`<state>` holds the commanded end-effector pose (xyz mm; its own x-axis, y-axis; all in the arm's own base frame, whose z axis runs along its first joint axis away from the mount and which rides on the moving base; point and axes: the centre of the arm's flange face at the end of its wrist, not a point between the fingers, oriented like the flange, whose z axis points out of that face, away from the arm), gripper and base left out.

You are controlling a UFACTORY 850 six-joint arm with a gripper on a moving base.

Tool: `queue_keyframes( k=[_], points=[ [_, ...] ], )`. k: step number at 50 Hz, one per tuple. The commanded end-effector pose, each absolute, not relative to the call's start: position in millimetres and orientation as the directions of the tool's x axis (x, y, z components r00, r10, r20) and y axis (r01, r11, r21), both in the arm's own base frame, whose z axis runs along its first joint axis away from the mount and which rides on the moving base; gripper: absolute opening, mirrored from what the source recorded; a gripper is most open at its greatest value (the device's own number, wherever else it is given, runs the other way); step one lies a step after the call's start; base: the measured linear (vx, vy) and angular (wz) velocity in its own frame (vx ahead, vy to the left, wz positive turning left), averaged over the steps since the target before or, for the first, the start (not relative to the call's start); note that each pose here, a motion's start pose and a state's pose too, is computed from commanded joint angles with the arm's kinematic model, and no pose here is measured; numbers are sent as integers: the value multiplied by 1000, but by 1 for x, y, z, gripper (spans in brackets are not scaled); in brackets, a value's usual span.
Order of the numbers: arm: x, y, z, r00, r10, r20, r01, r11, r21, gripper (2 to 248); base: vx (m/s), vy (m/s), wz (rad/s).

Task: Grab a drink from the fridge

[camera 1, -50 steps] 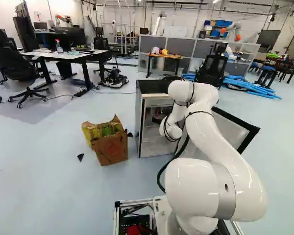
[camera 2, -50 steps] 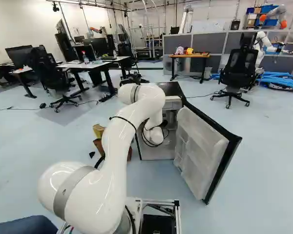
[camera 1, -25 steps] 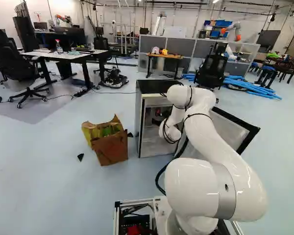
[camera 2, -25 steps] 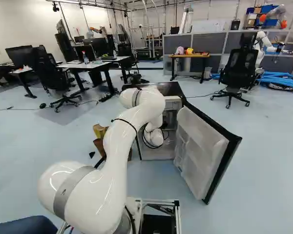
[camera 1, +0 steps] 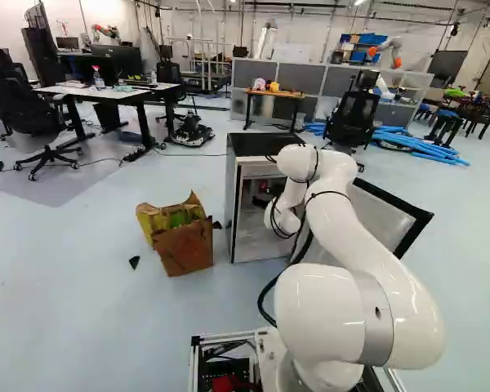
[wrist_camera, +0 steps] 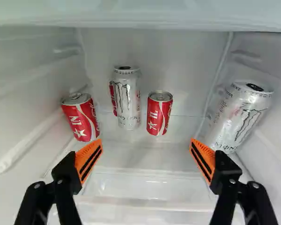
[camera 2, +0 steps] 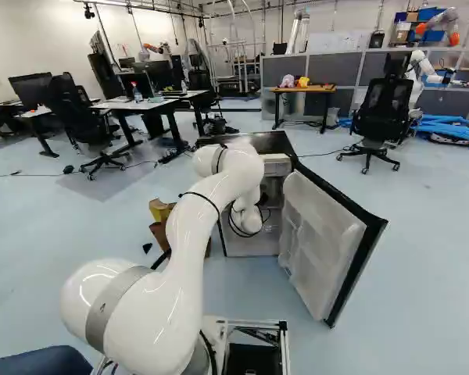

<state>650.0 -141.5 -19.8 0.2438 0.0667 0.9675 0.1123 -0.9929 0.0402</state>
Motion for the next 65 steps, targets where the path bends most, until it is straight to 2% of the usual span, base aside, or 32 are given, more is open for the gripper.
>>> queue_keyframes(
  k=[65],
  points=[
    [698, -147, -40, 129, 95, 987, 115, -990, 80, 247, 0, 0, 0]
  ],
)
